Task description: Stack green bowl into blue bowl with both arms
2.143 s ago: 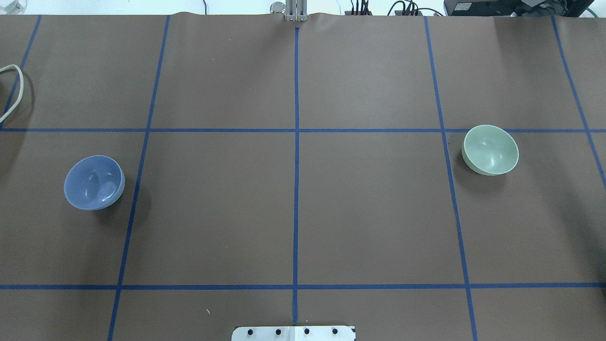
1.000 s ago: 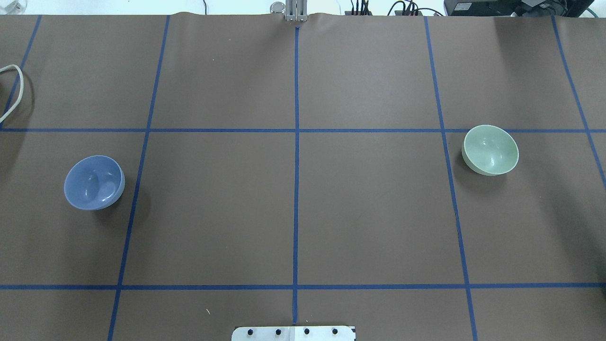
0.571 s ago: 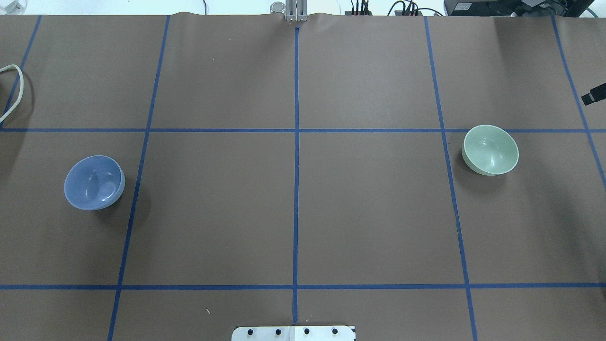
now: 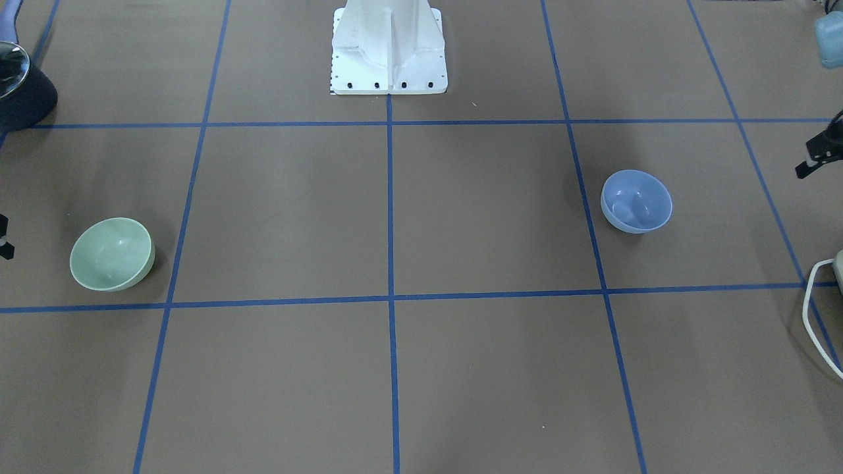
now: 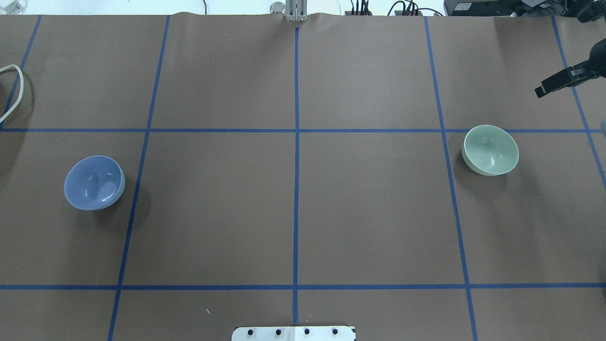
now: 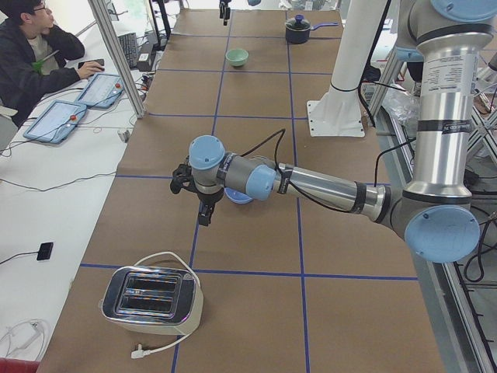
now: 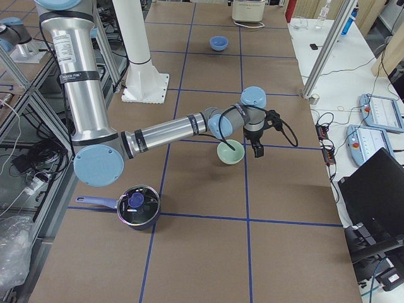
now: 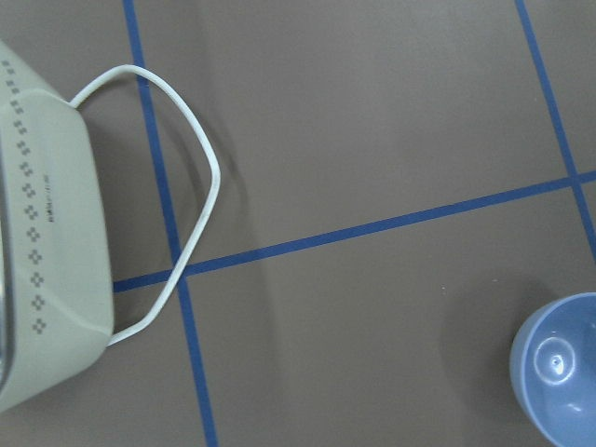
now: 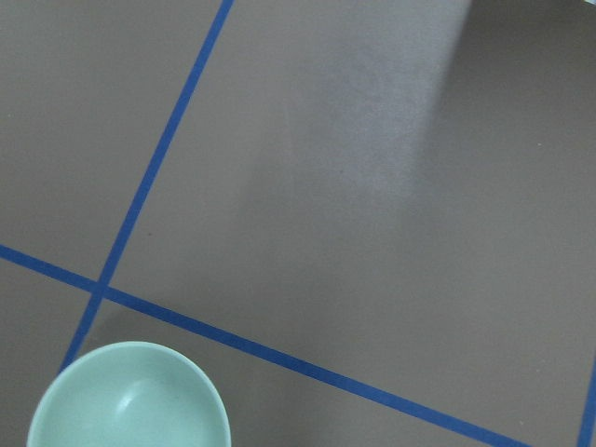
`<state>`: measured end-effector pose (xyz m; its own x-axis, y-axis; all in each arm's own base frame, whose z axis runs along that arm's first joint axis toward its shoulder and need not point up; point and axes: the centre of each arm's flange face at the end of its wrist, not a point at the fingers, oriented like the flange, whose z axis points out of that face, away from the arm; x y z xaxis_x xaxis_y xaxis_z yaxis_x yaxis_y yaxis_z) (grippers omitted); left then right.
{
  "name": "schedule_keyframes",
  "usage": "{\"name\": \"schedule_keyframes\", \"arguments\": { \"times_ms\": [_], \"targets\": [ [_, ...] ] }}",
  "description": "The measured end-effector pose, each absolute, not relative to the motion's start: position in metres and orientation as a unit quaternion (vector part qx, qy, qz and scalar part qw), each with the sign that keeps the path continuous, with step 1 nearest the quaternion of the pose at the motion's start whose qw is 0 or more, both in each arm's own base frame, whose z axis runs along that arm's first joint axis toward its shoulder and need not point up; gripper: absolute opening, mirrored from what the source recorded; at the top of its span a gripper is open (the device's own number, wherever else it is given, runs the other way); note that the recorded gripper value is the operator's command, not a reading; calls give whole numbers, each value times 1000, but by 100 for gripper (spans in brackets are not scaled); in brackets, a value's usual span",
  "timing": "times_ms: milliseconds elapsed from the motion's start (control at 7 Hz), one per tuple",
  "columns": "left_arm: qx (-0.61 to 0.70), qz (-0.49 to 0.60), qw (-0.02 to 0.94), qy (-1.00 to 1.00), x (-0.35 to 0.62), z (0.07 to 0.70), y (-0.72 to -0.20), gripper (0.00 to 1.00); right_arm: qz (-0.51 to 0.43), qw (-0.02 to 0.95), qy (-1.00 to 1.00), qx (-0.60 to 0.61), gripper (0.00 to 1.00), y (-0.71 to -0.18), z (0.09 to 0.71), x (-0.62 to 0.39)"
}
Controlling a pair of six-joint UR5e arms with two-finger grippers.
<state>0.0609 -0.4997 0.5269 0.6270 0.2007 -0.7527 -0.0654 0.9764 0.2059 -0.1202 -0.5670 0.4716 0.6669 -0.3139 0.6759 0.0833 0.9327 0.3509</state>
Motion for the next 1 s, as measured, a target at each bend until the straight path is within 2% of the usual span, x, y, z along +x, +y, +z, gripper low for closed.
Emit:
{"name": "schedule_keyframes", "arguments": {
  "times_ms": [571,714,857,1000],
  "targets": [
    [64,111,902,412,198,525,-475,97,-115,900,-397,139,100,-565,470,-139],
    [58,122,900,413,216,526,-470,89,-115,900,-397,139,100,-565,470,-140],
    [53,133,899,415,232,530,-469,88,-115,900,-397,138,100,-565,470,-140],
    [52,140,897,416,243,536,-471,65,-115,900,-396,138,100,-565,471,-140]
  ]
}}
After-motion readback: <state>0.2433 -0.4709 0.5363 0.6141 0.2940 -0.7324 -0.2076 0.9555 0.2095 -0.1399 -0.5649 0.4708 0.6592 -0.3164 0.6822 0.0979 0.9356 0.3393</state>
